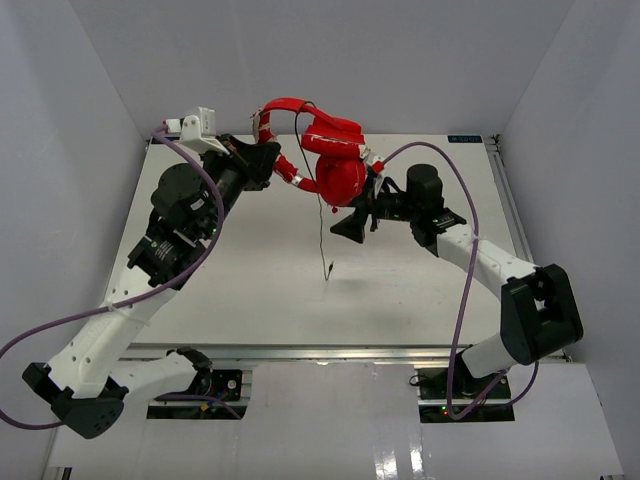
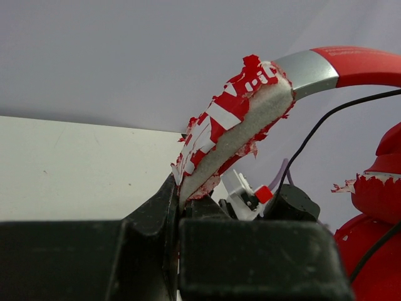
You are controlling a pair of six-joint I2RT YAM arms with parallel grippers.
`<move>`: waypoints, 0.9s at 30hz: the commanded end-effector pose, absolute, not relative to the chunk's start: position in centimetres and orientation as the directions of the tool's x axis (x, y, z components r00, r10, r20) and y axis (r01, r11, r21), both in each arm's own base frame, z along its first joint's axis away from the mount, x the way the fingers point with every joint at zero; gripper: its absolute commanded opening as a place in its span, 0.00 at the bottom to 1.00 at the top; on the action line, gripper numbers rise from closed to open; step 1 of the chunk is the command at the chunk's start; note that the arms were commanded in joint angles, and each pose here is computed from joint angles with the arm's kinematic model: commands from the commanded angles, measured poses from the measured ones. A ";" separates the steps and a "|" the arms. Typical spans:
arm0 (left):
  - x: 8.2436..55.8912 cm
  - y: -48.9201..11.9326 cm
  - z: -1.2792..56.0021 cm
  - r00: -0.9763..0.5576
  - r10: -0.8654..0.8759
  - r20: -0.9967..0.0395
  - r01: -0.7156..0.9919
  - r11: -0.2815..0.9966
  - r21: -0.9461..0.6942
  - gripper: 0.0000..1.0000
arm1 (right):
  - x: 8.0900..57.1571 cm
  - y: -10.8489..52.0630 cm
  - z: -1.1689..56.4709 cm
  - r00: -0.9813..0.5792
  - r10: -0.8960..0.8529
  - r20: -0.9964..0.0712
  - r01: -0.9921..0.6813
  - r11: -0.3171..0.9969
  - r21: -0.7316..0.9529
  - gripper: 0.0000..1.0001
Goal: Wrap the headphones
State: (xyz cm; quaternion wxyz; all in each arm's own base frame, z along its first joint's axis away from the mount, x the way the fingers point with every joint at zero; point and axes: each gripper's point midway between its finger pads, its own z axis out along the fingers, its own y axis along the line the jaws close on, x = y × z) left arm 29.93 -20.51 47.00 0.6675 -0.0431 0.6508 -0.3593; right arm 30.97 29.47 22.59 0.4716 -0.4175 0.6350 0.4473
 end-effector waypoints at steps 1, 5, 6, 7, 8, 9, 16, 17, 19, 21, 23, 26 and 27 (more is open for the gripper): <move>28.9 -20.2 51.1 -0.065 -0.624 -0.778 0.479 0.665 -0.573 0.00 | 31.0 32.4 24.6 -0.264 0.009 -0.965 -0.942 0.215 0.260 0.98; 29.1 -20.2 51.2 -0.062 -0.627 -0.777 0.475 0.666 -0.575 0.00 | 28.5 33.5 23.2 -0.275 0.018 -0.961 -0.955 0.110 0.275 1.00; 29.1 -20.2 51.3 -0.059 -0.628 -0.776 0.475 0.666 -0.575 0.00 | 28.0 33.5 22.9 -0.269 0.019 -0.963 -0.958 0.094 0.270 1.00; 29.0 -20.1 51.5 -0.055 -0.630 -0.775 0.476 0.666 -0.575 0.00 | 27.6 33.5 22.6 -0.262 0.019 -0.965 -0.961 0.082 0.263 1.00; 29.1 -20.1 51.5 -0.053 -0.630 -0.775 0.475 0.667 -0.575 0.00 | 27.4 33.4 22.2 -0.260 0.014 -0.966 -0.962 0.079 0.260 0.97; 29.1 -20.1 51.6 -0.052 -0.631 -0.774 0.475 0.667 -0.575 0.00 | 27.2 33.4 21.7 -0.258 0.006 -0.966 -0.963 0.078 0.258 0.94; 28.8 -20.0 52.0 -0.053 -0.652 -0.756 0.482 0.647 -0.591 0.00 | 24.6 34.1 17.5 -0.281 -0.063 -0.958 -0.960 0.028 0.280 0.78; 28.7 -19.9 52.1 -0.052 -0.656 -0.753 0.484 0.643 -0.594 0.00 | 24.0 34.4 17.2 -0.279 -0.066 -0.958 -0.960 0.014 0.279 0.79; 28.5 -19.8 52.3 -0.054 -0.661 -0.749 0.484 0.639 -0.598 0.00 | 23.1 35.2 17.0 -0.270 -0.069 -0.960 -0.962 -0.014 0.272 0.80; 28.3 -19.6 52.4 -0.056 -0.663 -0.747 0.482 0.637 -0.601 0.00 | 23.1 35.8 16.9 -0.269 -0.072 -0.961 -0.962 -0.021 0.271 0.79; 28.2 -19.5 52.5 -0.056 -0.665 -0.744 0.480 0.636 -0.604 0.00 | 23.4 36.1 17.0 -0.272 -0.068 -0.960 -0.961 -0.021 0.274 0.78; 28.1 -19.3 52.5 -0.054 -0.667 -0.743 0.475 0.637 -0.607 0.00 | 23.0 36.1 16.7 -0.272 -0.078 -0.959 -0.960 -0.044 0.276 0.63; 28.1 -19.3 52.4 -0.055 -0.667 -0.743 0.474 0.638 -0.607 0.00 | 22.7 36.0 16.5 -0.271 -0.084 -0.959 -0.960 -0.053 0.276 0.57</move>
